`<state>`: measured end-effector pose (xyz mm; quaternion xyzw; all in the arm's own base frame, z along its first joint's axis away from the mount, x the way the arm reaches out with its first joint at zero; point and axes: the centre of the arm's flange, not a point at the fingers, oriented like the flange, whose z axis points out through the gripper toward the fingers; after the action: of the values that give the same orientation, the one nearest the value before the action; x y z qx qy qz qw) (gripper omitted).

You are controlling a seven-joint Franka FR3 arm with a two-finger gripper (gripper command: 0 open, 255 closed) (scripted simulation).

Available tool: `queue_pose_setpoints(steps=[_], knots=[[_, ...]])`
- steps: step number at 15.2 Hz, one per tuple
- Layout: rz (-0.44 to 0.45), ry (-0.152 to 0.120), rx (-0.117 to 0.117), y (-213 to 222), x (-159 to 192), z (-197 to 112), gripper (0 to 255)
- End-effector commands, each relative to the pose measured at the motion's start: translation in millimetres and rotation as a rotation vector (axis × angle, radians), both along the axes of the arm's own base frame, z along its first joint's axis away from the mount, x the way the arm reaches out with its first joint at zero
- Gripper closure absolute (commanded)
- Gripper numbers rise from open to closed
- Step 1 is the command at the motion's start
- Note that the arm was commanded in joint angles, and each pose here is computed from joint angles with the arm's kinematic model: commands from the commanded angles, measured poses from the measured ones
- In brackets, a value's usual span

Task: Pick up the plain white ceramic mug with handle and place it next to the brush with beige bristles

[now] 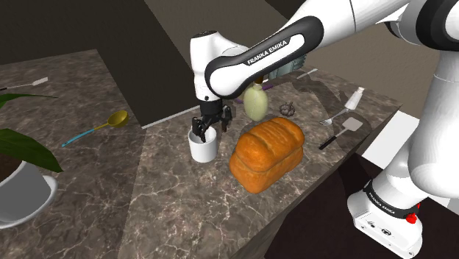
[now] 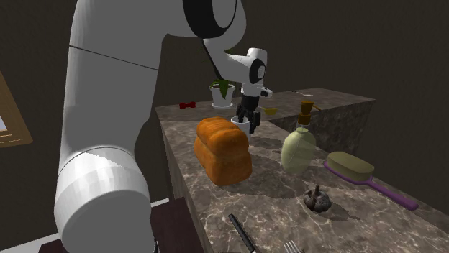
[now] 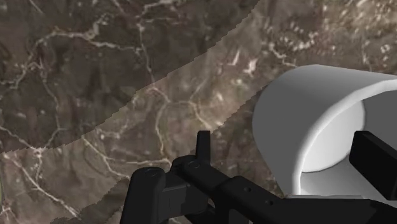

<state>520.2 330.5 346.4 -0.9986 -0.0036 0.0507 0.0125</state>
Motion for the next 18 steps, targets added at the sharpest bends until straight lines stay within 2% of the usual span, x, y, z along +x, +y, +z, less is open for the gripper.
queue_pose_setpoints(steps=[1,10,18], knots=[[0.000,0.000,0.000,0,0,0,255],[0.000,0.000,0.000,0,0,0,255],[0.000,0.000,0.000,0,0,42,255]])
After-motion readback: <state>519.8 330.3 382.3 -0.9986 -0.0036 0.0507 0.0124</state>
